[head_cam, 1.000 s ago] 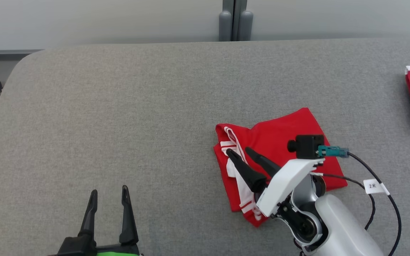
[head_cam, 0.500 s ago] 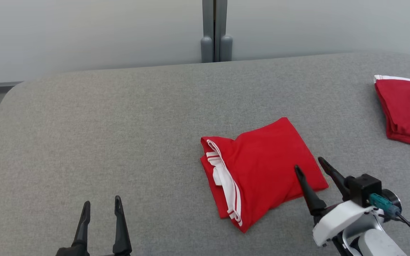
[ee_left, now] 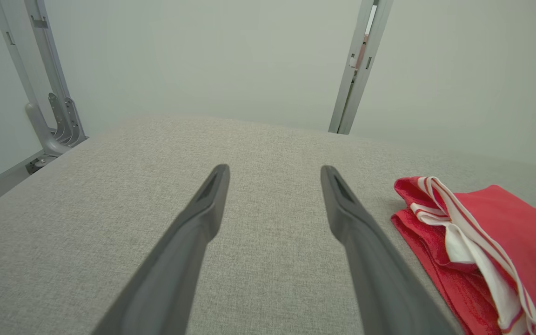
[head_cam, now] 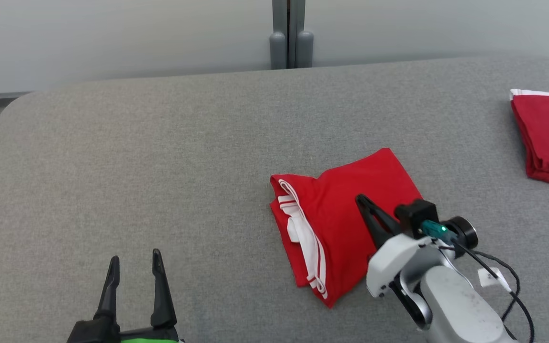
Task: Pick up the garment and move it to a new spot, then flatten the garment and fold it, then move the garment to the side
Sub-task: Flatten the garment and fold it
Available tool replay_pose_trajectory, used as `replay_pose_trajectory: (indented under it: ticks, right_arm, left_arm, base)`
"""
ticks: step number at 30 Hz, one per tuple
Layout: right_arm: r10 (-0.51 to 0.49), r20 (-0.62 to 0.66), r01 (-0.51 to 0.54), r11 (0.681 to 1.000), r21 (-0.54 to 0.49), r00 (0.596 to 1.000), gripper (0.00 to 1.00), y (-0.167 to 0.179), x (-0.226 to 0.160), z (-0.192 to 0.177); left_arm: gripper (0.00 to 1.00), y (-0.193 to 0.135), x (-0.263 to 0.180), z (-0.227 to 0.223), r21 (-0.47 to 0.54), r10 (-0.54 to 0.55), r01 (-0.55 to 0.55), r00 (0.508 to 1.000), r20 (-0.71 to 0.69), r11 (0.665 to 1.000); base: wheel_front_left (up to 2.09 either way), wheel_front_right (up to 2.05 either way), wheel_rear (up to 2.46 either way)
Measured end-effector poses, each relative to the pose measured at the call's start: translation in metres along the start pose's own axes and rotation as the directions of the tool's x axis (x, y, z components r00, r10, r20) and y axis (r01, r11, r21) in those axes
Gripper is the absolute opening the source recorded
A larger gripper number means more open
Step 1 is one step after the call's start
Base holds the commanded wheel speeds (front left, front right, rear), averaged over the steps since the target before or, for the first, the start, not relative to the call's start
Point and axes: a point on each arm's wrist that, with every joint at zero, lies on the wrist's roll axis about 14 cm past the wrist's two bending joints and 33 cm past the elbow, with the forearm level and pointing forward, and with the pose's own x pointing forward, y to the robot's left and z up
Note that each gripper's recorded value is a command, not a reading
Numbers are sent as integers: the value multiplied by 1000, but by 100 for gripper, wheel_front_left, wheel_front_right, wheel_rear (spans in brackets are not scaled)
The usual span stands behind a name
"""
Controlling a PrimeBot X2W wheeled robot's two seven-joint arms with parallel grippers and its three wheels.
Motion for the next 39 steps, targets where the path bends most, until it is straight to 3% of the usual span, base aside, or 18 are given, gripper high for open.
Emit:
replay_pose_trajectory:
  ticks: [7, 16, 23, 30, 33, 34, 35, 36, 39]
  right_arm:
    - [89, -146, -95, 995, -36, 985, 0, 22, 44, -36]
    - [301, -172, -308, 951, -17, 938, 0, 93, 45, -56]
    - [346, -162, -351, 937, -1, 924, 0, 109, 37, -53]
    - [305, -20, -305, 952, 16, 952, 1, 101, 36, -12]
    - [246, 51, -246, 969, 5, 968, 39, 85, 29, 8]
    - [221, 82, -221, 975, -3, 972, 59, 78, 25, 16]
    - [189, 105, -190, 982, -6, 976, 93, 68, 19, 21]
    - [166, 126, -165, 986, -17, 978, 100, 60, 12, 26]
    - [73, 164, -70, 997, -26, 984, 100, 28, -11, 32]
  left_arm:
    - [100, -9, 19, -1, -40, 2, -2, 1000, -3, 999]
    - [100, 10, 12, -2, -36, 71, -72, 997, -11, 997]
    - [100, 10, 10, 0, -36, 72, -72, 997, -4, 997]
    - [100, 10, 5, 5, -22, 58, -57, 998, 17, 998]
    - [100, 14, -3, 3, 3, 55, -55, 998, 12, 999]
    - [100, 17, -5, 2, 12, 54, -54, 999, 9, 998]
    - [100, 18, -9, 1, 20, 49, -49, 999, 5, 999]
    - [100, 21, -12, 0, 25, 50, -50, 999, 1, 998]
    - [100, 25, -18, -2, 39, 43, -43, 999, -4, 998]
  base:
    - [0, 0, 0]
    - [0, 0, 0]
    - [0, 0, 0]
    - [0, 0, 0]
    - [0, 0, 0]
    - [0, 0, 0]
    - [0, 0, 0]
    - [0, 0, 0]
    - [0, 0, 0]
